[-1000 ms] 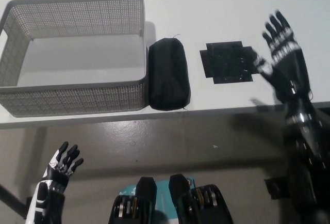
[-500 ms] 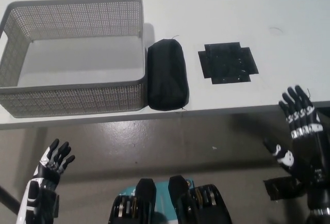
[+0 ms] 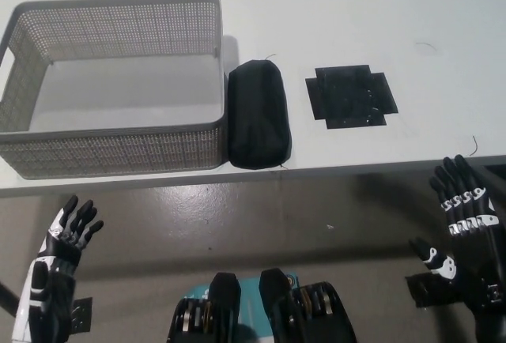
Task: Use the right hand to push the pencil case on the right hand side to the container on the left side
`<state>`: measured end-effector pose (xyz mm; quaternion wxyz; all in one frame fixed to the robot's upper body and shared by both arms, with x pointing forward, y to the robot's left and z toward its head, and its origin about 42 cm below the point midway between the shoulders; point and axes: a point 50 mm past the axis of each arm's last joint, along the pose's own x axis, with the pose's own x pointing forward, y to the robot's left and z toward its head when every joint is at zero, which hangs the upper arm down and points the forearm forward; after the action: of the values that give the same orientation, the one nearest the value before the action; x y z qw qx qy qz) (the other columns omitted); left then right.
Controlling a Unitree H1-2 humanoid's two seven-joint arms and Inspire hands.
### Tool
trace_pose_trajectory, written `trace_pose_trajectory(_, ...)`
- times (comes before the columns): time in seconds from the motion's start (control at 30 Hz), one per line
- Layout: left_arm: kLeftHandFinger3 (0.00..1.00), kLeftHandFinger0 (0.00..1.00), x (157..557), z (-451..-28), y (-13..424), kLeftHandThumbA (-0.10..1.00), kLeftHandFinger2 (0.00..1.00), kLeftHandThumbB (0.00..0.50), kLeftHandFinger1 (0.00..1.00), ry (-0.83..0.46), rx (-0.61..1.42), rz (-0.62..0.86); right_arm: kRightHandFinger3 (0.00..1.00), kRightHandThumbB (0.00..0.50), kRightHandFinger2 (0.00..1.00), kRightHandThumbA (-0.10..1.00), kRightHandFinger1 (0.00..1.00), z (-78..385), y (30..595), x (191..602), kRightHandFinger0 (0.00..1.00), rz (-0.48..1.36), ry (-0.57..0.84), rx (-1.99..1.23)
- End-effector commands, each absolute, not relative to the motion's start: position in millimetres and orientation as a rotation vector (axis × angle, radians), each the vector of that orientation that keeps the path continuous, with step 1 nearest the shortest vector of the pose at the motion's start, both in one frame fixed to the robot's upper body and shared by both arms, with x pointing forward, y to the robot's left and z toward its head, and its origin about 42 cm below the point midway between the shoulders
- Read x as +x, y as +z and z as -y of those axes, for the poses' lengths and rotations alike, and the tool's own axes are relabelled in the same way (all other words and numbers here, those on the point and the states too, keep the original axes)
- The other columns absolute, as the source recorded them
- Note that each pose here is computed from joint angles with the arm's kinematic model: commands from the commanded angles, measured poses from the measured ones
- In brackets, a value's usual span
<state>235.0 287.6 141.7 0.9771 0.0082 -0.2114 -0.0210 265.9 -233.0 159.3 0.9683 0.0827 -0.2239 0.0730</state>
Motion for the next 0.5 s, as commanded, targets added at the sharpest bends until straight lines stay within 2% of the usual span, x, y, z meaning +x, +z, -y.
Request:
trace_pose_trajectory(0.0,1.0,1.0,241.9,-292.1,152.2,1.0,1.0,0.399,1.0,-0.044,0.023,0.473,1.0,0.298,1.0,1.0,1.0,236.1,173.8,269.5,1.0,0.54,0.172,0.169)
trace_pose_trajectory(0.2,1.0,1.0,250.0,-291.0,151.3,1.0,1.0,0.392,1.0,-0.033,0.02,0.475,1.0,0.266,1.0,1.0,1.0,236.4,170.4,277.1,1.0,0.532,0.181,0.194)
trace_pose_trajectory(0.47,1.0,1.0,246.6,-293.2,145.8,1.0,1.0,0.422,1.0,-0.011,0.019,0.463,1.0,0.318,1.0,1.0,1.0,234.9,157.9,269.6,1.0,0.477,0.173,0.178)
